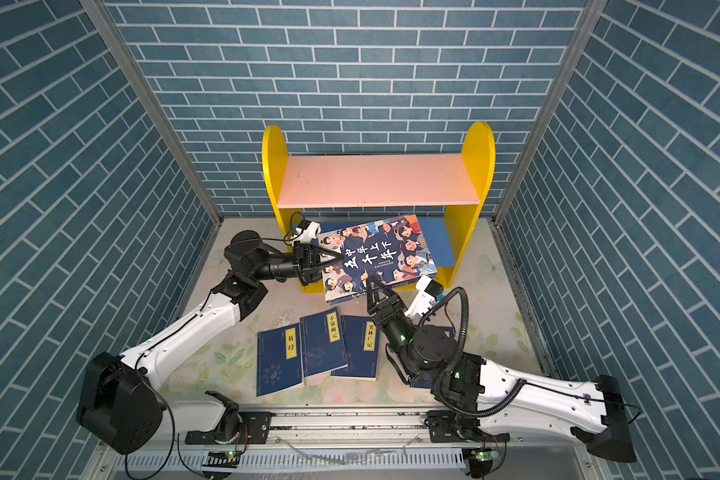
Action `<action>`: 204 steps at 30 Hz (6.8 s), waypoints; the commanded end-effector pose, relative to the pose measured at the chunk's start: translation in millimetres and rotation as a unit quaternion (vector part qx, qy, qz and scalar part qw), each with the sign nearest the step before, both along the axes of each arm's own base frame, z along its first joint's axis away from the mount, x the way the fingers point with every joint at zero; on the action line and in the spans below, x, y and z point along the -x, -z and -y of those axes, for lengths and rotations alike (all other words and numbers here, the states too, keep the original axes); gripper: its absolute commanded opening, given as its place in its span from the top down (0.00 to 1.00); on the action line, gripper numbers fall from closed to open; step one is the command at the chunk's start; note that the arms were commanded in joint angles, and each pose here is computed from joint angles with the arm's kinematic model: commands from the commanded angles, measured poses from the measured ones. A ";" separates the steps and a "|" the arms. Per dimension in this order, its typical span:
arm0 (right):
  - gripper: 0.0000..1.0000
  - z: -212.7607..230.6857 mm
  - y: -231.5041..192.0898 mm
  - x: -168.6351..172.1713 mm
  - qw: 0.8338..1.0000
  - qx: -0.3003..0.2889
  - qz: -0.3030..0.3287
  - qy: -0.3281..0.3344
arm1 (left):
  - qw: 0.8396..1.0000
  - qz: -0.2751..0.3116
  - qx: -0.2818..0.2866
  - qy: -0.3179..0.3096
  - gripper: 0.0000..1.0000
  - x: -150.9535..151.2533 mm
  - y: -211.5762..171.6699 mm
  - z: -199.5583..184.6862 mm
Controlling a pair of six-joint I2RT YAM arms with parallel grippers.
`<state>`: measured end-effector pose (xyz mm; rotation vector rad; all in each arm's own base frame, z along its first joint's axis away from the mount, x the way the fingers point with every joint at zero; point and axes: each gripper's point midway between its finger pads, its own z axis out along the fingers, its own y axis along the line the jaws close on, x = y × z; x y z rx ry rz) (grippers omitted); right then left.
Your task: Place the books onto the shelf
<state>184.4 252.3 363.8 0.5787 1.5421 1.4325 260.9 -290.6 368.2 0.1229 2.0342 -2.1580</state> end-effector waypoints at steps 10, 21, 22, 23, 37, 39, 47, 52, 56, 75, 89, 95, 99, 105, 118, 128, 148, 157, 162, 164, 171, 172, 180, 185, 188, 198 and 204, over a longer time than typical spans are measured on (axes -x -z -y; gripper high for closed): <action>0.49 6.3 -10.6 4.2 1.000 -0.011 0.027 -0.006 | 0.987 0.154 0.022 0.046 1.00 43.7 -56.7 -19.9; 0.64 8.0 -14.8 2.5 0.999 0.017 0.034 0.000 | 0.985 0.164 -0.003 0.052 1.00 43.3 -48.3 -21.4; 0.65 8.5 -14.6 2.1 0.999 0.018 0.034 0.001 | 0.985 0.165 -0.003 0.055 1.00 43.6 -48.0 -21.0; 0.65 8.5 -14.0 1.9 0.999 0.020 0.035 0.001 | 0.985 0.165 -0.004 0.056 1.00 43.4 -47.6 -20.7; 0.99 6.5 -25.2 -1.2 0.998 0.004 0.055 0.003 | 0.986 0.159 -0.025 0.044 0.89 32.7 -39.9 -18.0; 1.00 6.4 -30.2 -1.7 0.998 0.000 0.058 0.004 | 0.986 0.158 -0.027 0.038 0.86 30.7 -39.5 -18.8; 0.91 1.0 -39.2 -3.5 0.998 0.008 0.069 -0.001 | 0.986 0.167 -0.024 0.014 1.00 21.2 -48.5 -23.6; 0.62 -1.6 -42.4 -4.5 0.996 0.026 0.080 0.002 | 0.986 0.162 -0.008 0.027 1.00 24.6 -55.0 -22.7; 0.54 -0.7 -46.4 -4.7 0.995 0.039 0.095 0.008 | 0.986 0.164 -0.008 0.031 1.00 27.6 -52.4 -23.5; 0.94 -6.1 -68.5 -5.7 0.992 0.000 0.126 0.014 | 0.986 0.161 -0.028 0.020 0.78 27.2 -43.4 -25.6; 1.00 -5.4 -94.6 -12.4 0.991 -0.010 0.131 0.031 | 0.964 0.230 -0.117 -0.069 0.13 21.9 -41.8 -66.2; 1.00 -3.5 -108.6 -15.9 0.990 -0.024 0.133 0.036 | 0.955 0.248 -0.134 -0.090 0.10 21.0 -48.6 -78.9; 1.00 -3.1 -119.1 -18.4 0.989 -0.032 0.139 0.038 | 0.946 0.269 -0.148 -0.099 0.07 22.5 -56.0 -86.1; 1.00 -2.1 -139.7 -18.4 0.986 -0.050 0.154 0.033 | 0.930 0.310 -0.175 -0.097 0.07 33.2 -65.4 -95.9; 1.00 -4.3 -168.2 -9.9 0.982 -0.082 0.169 -0.003 | 0.910 0.358 -0.174 -0.119 0.10 37.2 -103.3 -116.9; 1.00 0.7 -207.3 -11.1 0.977 -0.085 0.195 0.004 | 0.897 0.369 -0.173 -0.169 0.09 28.1 -130.9 -134.0; 1.00 -19.3 -241.1 -69.3 0.977 -0.085 0.182 0.066 | 0.881 0.393 -0.156 -0.214 0.08 17.1 -159.9 -143.4; 1.00 -31.8 -242.7 -98.4 0.976 -0.099 0.171 0.088 | 0.878 0.390 -0.142 -0.239 0.07 3.1 -171.4 -147.0; 1.00 -39.2 -235.3 -119.7 0.977 -0.111 0.154 0.095 | 0.882 0.380 -0.132 -0.245 0.07 -3.7 -171.4 -147.5; 1.00 -44.0 -231.5 -126.2 0.978 -0.114 0.147 0.095 | 0.883 0.381 -0.127 -0.241 0.07 -4.1 -172.4 -146.7; 1.00 -63.8 -220.1 -146.2 0.981 -0.124 0.119 0.091 | 0.888 0.374 -0.119 -0.240 0.07 -10.0 -171.7 -146.1; 1.00 -65.7 -217.8 -149.5 0.981 -0.127 0.114 0.091 | 0.889 0.372 -0.118 -0.240 0.07 -11.3 -171.1 -146.1; 0.96 -75.4 -203.6 -158.2 0.983 -0.136 0.086 0.083 | 0.895 0.363 -0.109 -0.235 0.07 -16.0 -167.3 -145.0; 0.80 -75.9 -200.4 -157.6 0.985 -0.132 0.077 0.079 | 0.897 0.359 -0.105 -0.235 0.07 -18.9 -166.4 -144.9; 0.67 -77.2 -197.3 -158.0 0.986 -0.129 0.069 0.076 | 0.899 0.354 -0.102 -0.235 0.07 -20.8 -165.5 -144.9; 0.45 -78.7 -188.5 -154.8 0.991 -0.109 0.046 0.064 | 0.898 0.356 -0.102 -0.239 0.06 -20.9 -165.8 -145.5; 0.44 -79.8 -174.6 -151.7 0.993 -0.101 0.024 0.052 | 0.897 0.355 -0.104 -0.242 0.06 -21.5 -162.9 -146.1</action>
